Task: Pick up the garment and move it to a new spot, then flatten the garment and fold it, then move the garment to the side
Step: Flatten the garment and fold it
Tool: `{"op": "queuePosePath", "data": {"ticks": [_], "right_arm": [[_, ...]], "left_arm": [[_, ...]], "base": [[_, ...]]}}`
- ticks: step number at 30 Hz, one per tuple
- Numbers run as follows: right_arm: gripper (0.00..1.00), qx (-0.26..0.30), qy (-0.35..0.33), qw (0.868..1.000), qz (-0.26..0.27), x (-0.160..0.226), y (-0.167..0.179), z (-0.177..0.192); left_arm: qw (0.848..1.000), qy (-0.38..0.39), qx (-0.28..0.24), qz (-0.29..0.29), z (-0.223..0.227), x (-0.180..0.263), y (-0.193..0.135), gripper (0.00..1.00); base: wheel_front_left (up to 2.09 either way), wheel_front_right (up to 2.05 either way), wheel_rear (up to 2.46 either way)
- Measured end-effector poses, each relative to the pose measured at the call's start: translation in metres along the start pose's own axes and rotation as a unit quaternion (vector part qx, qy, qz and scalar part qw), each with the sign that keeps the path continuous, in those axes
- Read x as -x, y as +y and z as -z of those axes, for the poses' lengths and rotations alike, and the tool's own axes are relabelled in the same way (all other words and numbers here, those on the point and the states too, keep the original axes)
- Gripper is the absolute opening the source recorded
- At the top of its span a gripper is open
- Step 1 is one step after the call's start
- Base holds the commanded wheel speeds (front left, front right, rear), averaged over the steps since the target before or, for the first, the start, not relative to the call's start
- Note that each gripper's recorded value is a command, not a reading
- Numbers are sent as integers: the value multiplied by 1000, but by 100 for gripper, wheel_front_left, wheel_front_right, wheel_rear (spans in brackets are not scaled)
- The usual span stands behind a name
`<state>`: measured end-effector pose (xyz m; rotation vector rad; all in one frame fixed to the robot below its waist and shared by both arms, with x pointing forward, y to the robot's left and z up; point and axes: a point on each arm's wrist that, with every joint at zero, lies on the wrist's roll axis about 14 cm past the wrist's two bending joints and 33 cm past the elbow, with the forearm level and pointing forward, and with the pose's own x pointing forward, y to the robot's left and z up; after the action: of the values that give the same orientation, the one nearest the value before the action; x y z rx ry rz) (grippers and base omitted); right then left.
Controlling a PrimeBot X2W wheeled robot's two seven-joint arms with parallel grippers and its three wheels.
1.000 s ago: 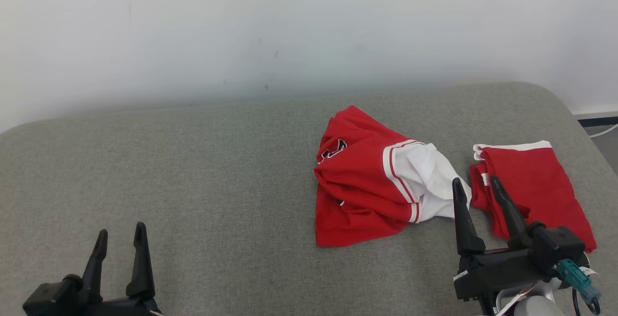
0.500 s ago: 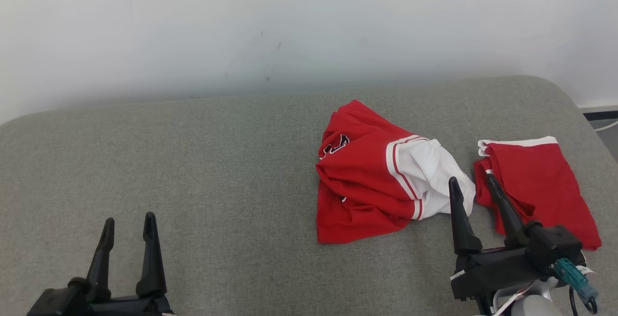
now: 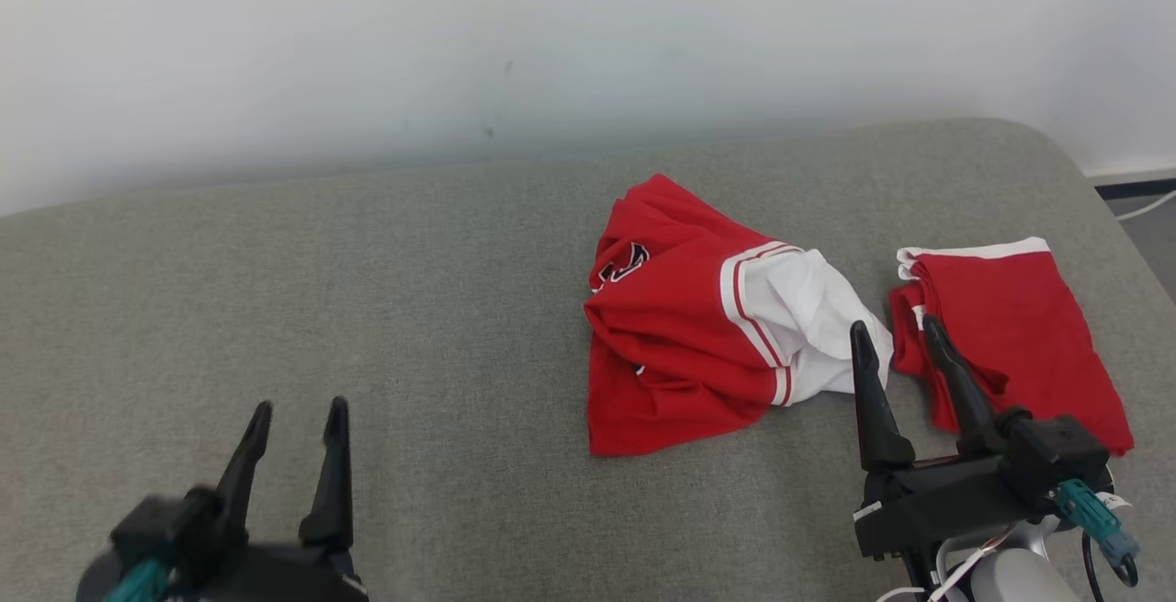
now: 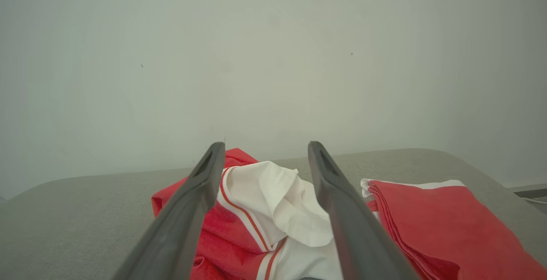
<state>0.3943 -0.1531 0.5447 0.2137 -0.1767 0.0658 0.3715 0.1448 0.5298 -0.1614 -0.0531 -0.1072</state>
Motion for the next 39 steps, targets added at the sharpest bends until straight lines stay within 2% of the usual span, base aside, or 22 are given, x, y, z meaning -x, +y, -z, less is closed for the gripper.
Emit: {"op": "queuePosePath", "data": {"ticks": [10,14,23,28,38,39], "right_arm": [[100,6,4,1000,3,-5,-6,0],[100,11,4,1000,11,-3,-13,0],[100,29,20,998,49,3,-42,7],[100,39,29,996,70,1,-59,12],[100,59,55,990,114,-1,-92,30],[100,60,59,990,116,-1,-94,33]], "left_arm": [[989,79,-63,105,20,-63,-35,100],[977,115,-103,146,34,-86,-56,100],[949,181,-155,207,69,-130,-94,100],[932,209,-167,245,92,-157,-125,100],[905,271,-161,284,153,-175,-153,100],[904,274,-158,288,157,-176,-157,94]], "base": [[0,0,0],[0,0,0],[0,0,0],[0,0,0],[0,0,0],[0,0,0]]}}
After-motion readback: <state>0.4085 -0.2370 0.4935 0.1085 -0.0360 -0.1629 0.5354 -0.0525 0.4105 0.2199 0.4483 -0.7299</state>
